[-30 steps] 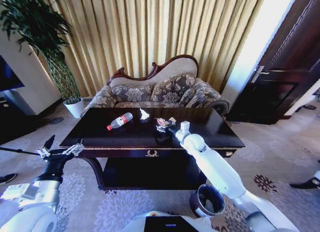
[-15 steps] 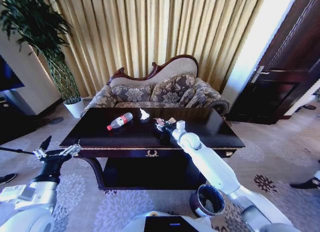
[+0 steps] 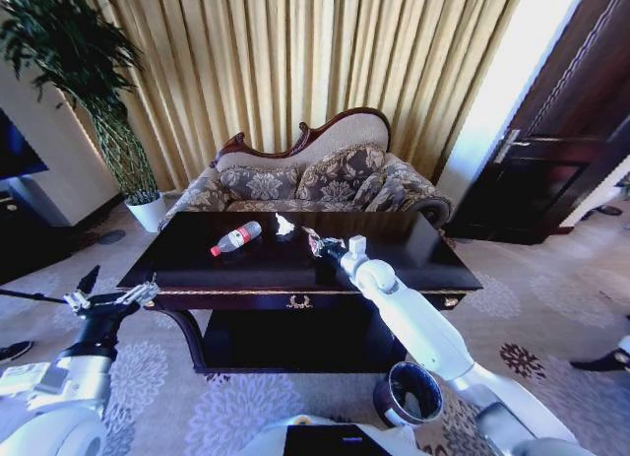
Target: Move to the front of the table and place the trash on the table into the trash bin.
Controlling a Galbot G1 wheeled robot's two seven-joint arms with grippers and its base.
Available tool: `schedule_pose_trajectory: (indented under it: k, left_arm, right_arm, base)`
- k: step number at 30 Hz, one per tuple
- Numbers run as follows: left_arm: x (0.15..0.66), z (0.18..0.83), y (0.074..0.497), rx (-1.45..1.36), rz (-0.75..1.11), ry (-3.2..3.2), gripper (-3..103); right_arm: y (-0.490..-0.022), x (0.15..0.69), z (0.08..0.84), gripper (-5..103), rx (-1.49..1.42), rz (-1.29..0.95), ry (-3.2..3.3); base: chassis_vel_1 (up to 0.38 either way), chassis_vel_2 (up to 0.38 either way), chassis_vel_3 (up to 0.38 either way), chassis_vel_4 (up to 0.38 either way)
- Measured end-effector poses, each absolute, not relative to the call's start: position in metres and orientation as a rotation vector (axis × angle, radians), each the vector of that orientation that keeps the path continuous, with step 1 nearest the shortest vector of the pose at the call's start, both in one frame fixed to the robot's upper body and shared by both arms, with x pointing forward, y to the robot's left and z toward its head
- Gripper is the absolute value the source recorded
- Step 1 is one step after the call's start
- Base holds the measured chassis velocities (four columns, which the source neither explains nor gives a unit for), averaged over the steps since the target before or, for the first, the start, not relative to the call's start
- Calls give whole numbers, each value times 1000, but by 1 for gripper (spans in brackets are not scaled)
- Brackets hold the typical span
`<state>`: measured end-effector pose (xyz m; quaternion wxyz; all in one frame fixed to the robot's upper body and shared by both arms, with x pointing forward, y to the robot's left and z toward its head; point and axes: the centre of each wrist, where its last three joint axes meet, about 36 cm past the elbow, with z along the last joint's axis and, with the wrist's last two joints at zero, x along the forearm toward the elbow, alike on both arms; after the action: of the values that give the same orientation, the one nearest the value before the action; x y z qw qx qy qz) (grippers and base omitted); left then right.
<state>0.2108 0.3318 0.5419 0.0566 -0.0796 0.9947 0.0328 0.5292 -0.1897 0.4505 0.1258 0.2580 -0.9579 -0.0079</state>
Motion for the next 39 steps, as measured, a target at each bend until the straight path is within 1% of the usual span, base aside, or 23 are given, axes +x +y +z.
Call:
schedule_pose_trajectory:
  k: [4,10,11,12,15,16,20,21,24,27,29,32,39]
  left_arm:
    - [211,542,332,-239,101,3017,100]
    - [211,542,332,-237,102,3015,100]
    - [212,542,332,-237,100,3014,100]
    - [213,543,331,-236,95,3007,100]
    - [215,543,330,-222,87,2999,100]
    - [215,543,330,-222,87,2999,100]
    - [216,543,329,-208,88,2997,100]
    - [216,543,329,-208,88,2997,100]
    - [219,544,328,-196,83,2988,100]
    - [219,544,327,-193,83,2986,100]
    - [220,545,327,-187,87,2986,100]
    - [220,546,328,-184,95,2996,100]
    - [224,549,330,-150,50,3037,100]
  right_arm:
    - [-192,527,453,0,746,-46,-2811]
    - [-202,521,477,0,715,-98,-2902]
    - [-212,515,488,0,693,-100,-2945]
    - [-232,500,507,0,609,-88,-3020]
    - [-262,471,522,0,477,-58,-3072]
    - [-262,471,522,0,477,-58,-3072]
    - [-290,427,525,0,391,-24,-3089]
    - [-290,427,525,0,391,-24,-3089]
    - [-297,403,512,0,313,-43,-3086]
    - [-298,395,509,0,281,-60,-3091]
    - [-302,378,504,0,225,-80,-3106]
    - [-306,367,501,0,188,-78,-3117]
    - [-323,341,495,0,141,-28,-3114]
  base:
    - [0,0,0,0]
    - [0,0,0,0]
    - [0,0,0,0]
    - [0,0,0,0]
    - [0,0,0,0]
    - [0,0,0,0]
    - [0,0,0,0]
    - [0,0,0,0]
    - [0,0,0,0]
    - [0,0,0,0]
    - [0,0,0,0]
    - [0,0,0,0]
    - [0,0,0,0]
